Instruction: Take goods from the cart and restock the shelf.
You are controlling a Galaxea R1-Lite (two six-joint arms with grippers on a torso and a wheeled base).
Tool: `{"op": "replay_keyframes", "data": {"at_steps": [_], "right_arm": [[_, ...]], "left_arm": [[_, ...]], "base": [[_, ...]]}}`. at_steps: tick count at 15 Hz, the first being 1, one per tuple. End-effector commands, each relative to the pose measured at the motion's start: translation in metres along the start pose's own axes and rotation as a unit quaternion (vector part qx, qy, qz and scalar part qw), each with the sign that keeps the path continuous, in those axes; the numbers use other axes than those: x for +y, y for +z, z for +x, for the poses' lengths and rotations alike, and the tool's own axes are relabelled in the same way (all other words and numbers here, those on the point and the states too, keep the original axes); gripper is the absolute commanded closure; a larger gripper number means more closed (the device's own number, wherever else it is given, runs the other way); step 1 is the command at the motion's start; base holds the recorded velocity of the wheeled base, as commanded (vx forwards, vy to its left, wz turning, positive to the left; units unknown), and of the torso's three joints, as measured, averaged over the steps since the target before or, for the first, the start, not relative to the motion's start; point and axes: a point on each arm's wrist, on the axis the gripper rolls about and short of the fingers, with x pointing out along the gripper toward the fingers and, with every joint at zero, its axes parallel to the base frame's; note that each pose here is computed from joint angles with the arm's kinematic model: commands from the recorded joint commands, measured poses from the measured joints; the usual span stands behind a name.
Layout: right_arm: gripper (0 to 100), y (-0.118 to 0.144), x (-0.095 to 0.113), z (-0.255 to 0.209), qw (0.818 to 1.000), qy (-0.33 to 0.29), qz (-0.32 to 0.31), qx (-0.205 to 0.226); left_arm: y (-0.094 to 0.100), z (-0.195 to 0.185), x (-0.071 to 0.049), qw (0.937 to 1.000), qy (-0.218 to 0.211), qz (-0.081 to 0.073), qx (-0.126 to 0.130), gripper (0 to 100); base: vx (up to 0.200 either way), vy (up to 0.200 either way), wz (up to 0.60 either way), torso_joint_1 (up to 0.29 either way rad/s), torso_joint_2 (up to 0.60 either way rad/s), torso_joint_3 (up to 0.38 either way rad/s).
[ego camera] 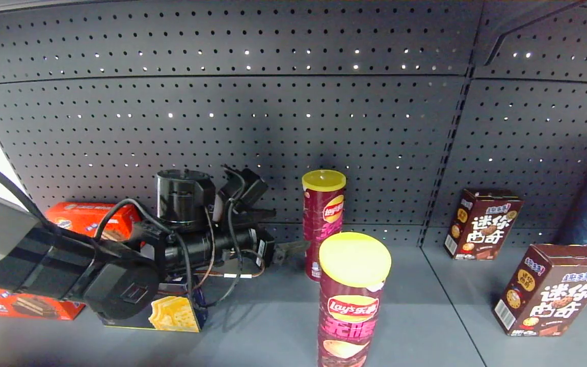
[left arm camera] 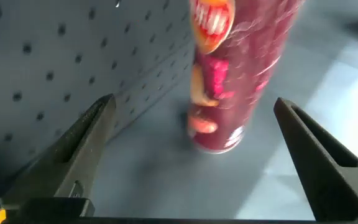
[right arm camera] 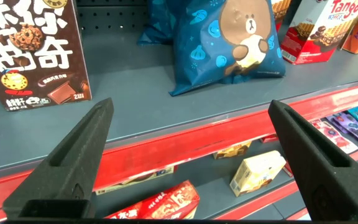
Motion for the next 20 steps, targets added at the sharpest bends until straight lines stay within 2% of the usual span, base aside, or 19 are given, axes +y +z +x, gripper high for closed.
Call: {"op": "replay_keyframes", "data": {"at_steps": [1, 4, 6, 20], "right_arm": [[0, 0.0, 0.0, 0.0, 1.0, 0.0, -0.001, 0.0], [0, 0.0, 0.0, 0.0, 1.0, 0.001, -0.002, 0.002], [0, 0.0, 0.0, 0.0, 1.0, 0.001, -0.001, 0.002], [0, 0.0, 0.0, 0.0, 1.0, 0.0, -0.001, 0.001]], "left_arm": [[0.002, 0.005, 0.003, 0.9998, 0.019, 0.007, 0.009, 0], [0.003, 0.009, 0.002, 0.9995, 0.03, 0.009, 0.011, 0], [0.007, 0.014, -0.004, 0.9995, 0.027, 0.014, 0.006, 0], [0.006, 0.022, 0.004, 0.9977, 0.065, 0.012, 0.011, 0]], "base": [[0.0, 0.0, 0.0, 0.0, 0.0, 0.0], [0.0, 0.0, 0.0, 0.0, 0.0, 0.0], [0.0, 0.0, 0.0, 0.0, 0.0, 0.0], [0.0, 0.0, 0.0, 0.0, 0.0, 0.0]]}}
